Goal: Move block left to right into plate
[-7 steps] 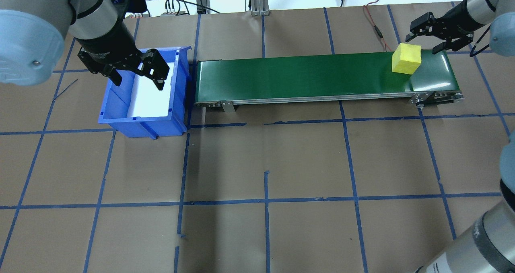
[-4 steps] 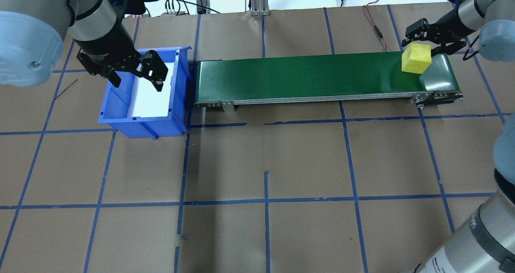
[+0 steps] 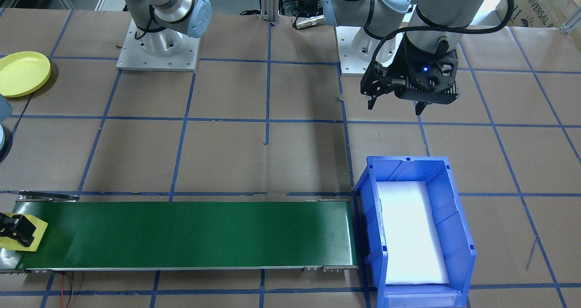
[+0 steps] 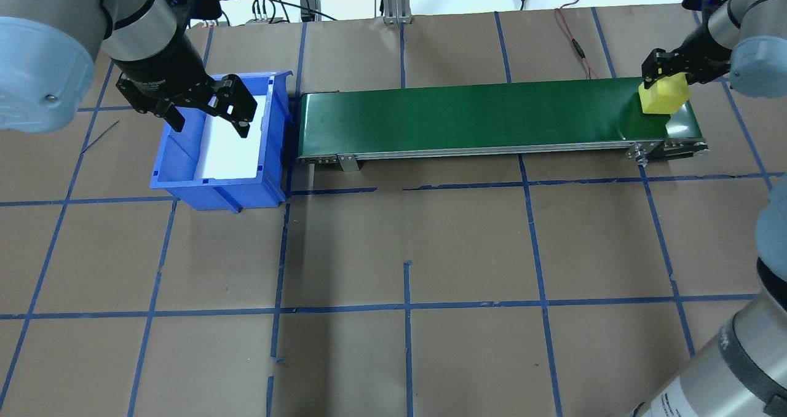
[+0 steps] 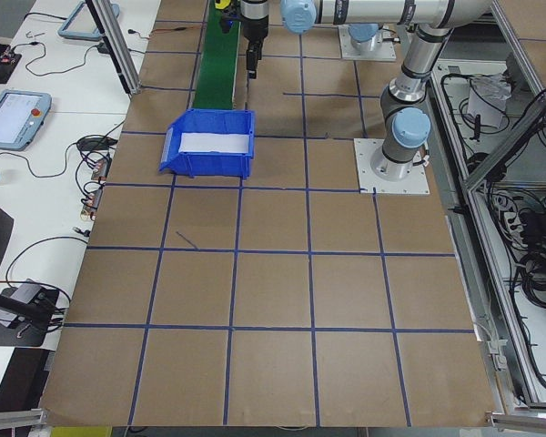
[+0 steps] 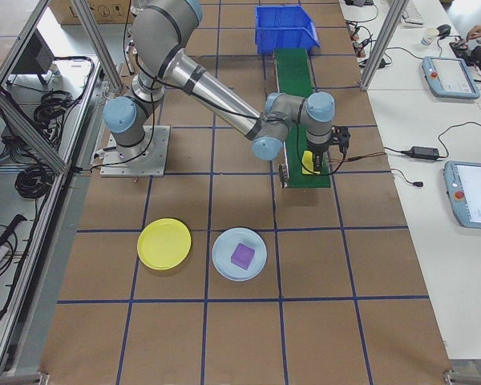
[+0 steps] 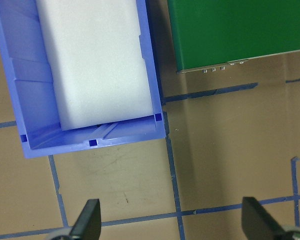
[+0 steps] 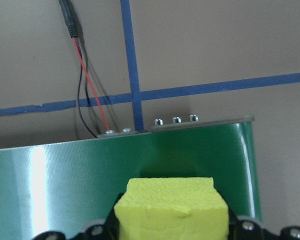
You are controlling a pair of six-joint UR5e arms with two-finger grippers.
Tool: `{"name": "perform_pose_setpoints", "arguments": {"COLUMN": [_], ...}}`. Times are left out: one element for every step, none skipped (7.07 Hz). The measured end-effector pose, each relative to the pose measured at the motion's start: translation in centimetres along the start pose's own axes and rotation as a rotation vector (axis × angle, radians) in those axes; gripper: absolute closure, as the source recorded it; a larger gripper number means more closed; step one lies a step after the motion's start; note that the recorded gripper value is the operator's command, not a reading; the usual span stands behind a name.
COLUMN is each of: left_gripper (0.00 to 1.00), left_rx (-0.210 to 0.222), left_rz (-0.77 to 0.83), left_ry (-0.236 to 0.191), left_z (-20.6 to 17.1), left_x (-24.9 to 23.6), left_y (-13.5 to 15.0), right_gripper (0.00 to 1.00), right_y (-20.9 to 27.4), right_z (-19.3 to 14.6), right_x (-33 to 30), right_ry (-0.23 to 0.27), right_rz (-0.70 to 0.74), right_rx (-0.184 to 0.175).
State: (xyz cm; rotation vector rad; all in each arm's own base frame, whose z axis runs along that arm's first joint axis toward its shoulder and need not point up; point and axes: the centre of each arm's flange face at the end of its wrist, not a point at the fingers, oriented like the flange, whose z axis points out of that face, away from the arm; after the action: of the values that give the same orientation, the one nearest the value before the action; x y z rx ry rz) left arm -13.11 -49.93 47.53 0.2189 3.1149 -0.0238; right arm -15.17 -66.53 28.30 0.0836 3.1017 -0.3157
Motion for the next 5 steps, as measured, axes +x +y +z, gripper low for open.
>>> {"name": "perform_pose_setpoints", "arguments": {"left_gripper": [0.00,0.00,0.00,0.00,0.00], "left_rx": [-0.001,-0.003,-0.004,-0.006,-0.006], "left_rz": [0.000,0.000,0.001,0.000,0.000], "left_ry": [0.001,0.001,0.002,0.003,0.003], "left_z": [0.1,0.2,0.2,0.3,0.3], "left_x": [0.0,0.0,0.0,0.0,0.1], "left_y": [0.0,-0.1,-0.1,-0.1,-0.1], "right_gripper": [0.76,0.75,0.75,0.75,0.76], "right_y": [1.3,4.0,7.9,12.8,18.3], "right_z": [-2.5,-4.9,-6.4,-7.2,-7.4], "right_x": [1.2,3.7,7.2,11.2,14.5], "right_ry": [0.044,0.077,0.091,0.093,0.083], "right_rz": [-0.078,-0.132,-0.138,-0.140,-0.146], "right_rx": [0.001,-0.009,-0.034,-0.064,-0.098]}}
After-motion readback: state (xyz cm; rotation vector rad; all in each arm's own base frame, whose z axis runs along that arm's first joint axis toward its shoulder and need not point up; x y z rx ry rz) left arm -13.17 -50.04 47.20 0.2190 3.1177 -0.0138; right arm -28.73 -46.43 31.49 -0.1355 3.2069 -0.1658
